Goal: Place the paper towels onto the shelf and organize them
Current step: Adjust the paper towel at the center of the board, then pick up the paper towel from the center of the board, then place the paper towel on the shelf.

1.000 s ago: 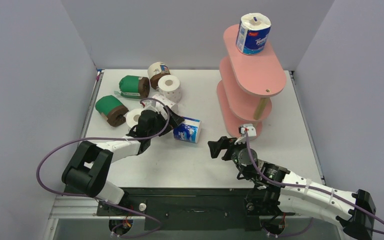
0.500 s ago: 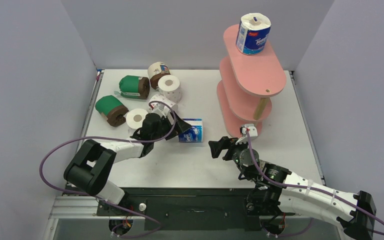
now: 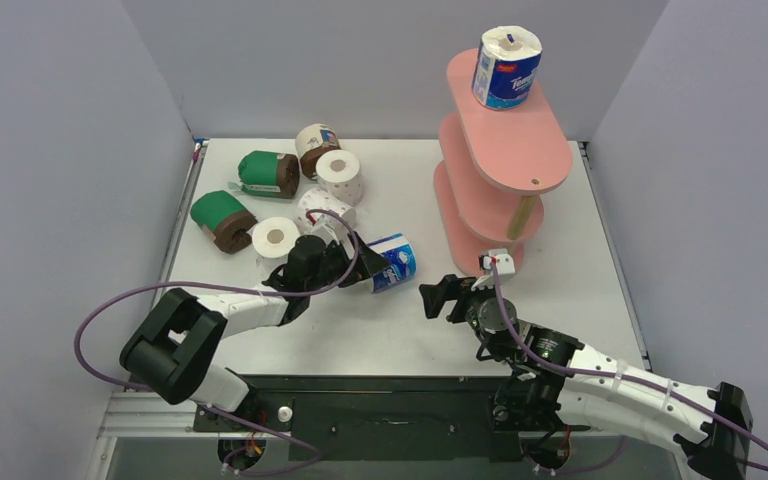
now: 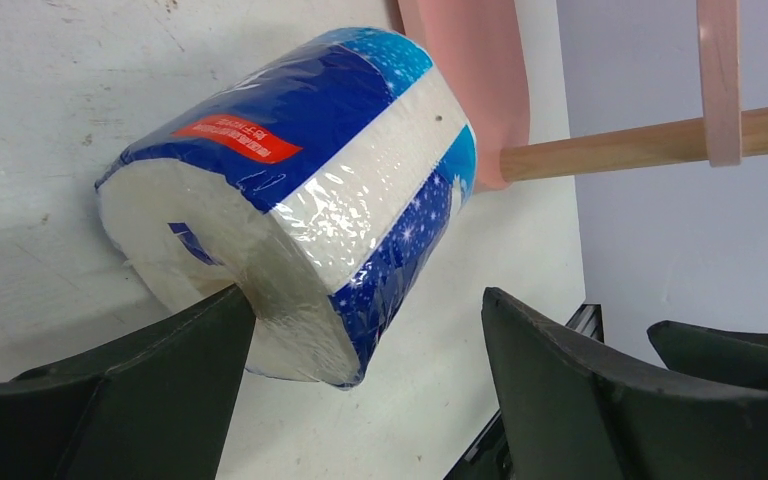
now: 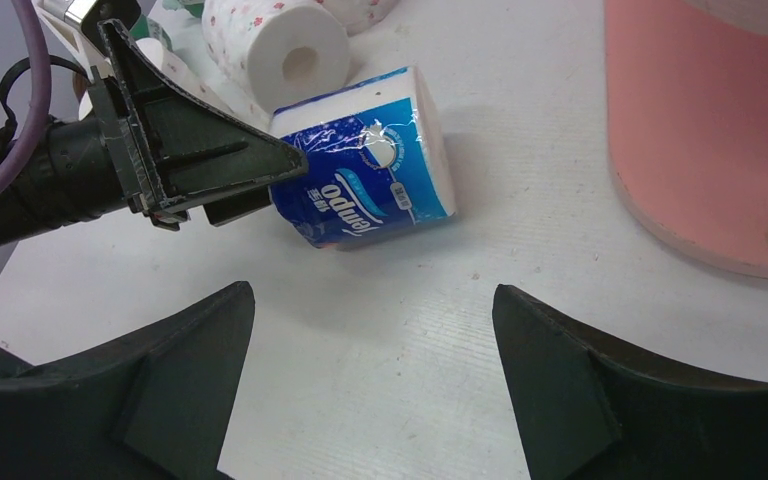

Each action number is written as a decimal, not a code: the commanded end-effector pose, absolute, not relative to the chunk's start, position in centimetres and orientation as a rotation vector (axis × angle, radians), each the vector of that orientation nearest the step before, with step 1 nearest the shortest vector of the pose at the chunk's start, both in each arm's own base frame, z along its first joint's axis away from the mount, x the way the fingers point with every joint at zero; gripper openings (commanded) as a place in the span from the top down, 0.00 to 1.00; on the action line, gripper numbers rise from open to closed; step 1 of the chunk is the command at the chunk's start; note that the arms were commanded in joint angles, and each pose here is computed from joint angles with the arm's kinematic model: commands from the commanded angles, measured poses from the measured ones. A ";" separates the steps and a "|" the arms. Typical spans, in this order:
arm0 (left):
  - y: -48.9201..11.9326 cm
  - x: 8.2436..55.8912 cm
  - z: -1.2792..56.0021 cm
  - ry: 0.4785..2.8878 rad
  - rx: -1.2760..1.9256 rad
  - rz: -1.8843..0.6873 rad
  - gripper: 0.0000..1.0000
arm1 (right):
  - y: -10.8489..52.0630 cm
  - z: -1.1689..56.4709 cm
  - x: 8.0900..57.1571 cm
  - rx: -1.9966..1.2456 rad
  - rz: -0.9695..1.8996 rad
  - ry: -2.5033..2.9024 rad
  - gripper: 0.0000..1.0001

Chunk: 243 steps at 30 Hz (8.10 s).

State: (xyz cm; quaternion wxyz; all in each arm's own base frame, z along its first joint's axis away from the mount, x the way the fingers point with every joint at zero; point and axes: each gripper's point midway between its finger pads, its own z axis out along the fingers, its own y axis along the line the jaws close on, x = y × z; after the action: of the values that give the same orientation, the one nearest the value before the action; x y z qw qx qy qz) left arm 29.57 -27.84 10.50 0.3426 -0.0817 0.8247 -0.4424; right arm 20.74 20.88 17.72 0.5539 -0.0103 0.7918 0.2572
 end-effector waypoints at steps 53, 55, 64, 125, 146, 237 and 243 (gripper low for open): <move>-27.3 28.2 13.8 2.137 -0.137 -1.012 0.66 | 17.8 18.8 20.7 0.007 0.497 1.857 0.16; -26.6 27.4 14.4 2.165 -0.083 -0.915 0.67 | 17.5 18.7 20.7 -0.007 0.476 1.864 0.16; -23.8 23.8 14.8 2.261 0.116 -0.550 0.67 | 16.6 18.0 20.5 -0.036 0.420 1.882 0.16; -16.7 21.0 20.6 2.012 -0.231 -0.508 0.03 | 26.1 19.9 20.1 -0.250 0.548 2.085 0.01; -14.4 20.1 15.8 2.075 -0.299 -0.500 0.03 | 31.3 14.2 22.4 -0.376 0.438 2.295 0.08; -19.0 20.5 14.4 2.135 -0.221 -0.659 0.03 | 4.1 51.9 33.1 0.510 0.442 1.497 0.62; -19.3 20.7 14.4 2.139 -0.207 -0.651 0.03 | 3.8 51.8 34.5 0.531 0.437 1.498 0.62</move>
State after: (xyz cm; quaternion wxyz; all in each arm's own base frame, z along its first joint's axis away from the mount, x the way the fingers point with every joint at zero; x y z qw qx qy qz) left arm 19.54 -17.99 11.32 0.4086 -0.0844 0.8794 -0.2291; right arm 34.68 3.43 46.16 0.6262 0.2370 0.7287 0.1440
